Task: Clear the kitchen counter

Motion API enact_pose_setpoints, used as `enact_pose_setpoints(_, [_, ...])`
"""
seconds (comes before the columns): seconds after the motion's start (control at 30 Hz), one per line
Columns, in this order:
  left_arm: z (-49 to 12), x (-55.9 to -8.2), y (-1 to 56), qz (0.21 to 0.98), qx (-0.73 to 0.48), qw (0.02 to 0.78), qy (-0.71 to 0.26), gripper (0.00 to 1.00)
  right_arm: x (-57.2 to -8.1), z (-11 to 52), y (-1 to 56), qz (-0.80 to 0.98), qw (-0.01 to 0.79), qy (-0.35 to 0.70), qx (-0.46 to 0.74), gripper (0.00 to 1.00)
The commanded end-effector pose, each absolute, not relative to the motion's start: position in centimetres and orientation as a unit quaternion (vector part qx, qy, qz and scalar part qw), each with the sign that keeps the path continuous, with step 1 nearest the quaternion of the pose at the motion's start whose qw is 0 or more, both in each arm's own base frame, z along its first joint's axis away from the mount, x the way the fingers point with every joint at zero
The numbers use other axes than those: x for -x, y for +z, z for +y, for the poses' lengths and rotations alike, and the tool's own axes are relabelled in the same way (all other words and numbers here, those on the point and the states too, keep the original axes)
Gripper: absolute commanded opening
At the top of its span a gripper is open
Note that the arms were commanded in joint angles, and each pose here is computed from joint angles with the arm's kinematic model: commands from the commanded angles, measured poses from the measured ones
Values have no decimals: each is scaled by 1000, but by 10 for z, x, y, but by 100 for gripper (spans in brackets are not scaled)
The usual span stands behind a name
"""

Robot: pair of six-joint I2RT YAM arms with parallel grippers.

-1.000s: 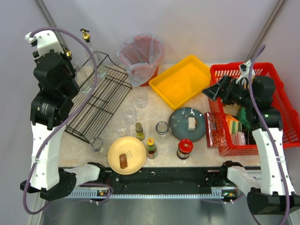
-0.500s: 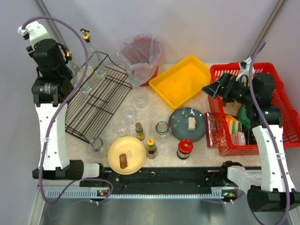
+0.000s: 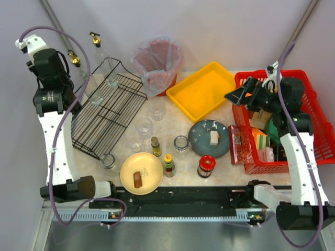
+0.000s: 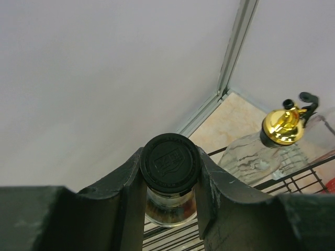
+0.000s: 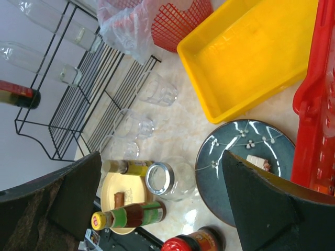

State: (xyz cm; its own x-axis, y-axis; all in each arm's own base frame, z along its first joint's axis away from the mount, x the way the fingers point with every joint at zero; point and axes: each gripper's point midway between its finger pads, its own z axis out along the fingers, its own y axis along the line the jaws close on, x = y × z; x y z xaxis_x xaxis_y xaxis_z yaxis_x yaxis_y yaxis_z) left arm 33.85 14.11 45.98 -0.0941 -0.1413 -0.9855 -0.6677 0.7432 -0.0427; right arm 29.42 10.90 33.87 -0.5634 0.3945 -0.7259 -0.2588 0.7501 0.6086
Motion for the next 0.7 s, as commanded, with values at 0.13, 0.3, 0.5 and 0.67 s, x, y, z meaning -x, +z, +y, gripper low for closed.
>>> enact_pose_setpoints(0.13, [156,-343,470,660,318,653,191,0,-306,108,370,787,502,358,-35,94])
enact_pose_setpoints(0.3, [156,-349,452,671,315,646,184,0,-308,108,368,788,498,359,-36,94])
enact_pose_setpoints(0.5, [159,-349,430,676,324,636,185,4,-309,109,366,790,495,361,-37,93])
enact_pose_setpoints(0.67, [160,-347,422,674,327,636,184,18,-308,109,365,790,495,361,-36,93])
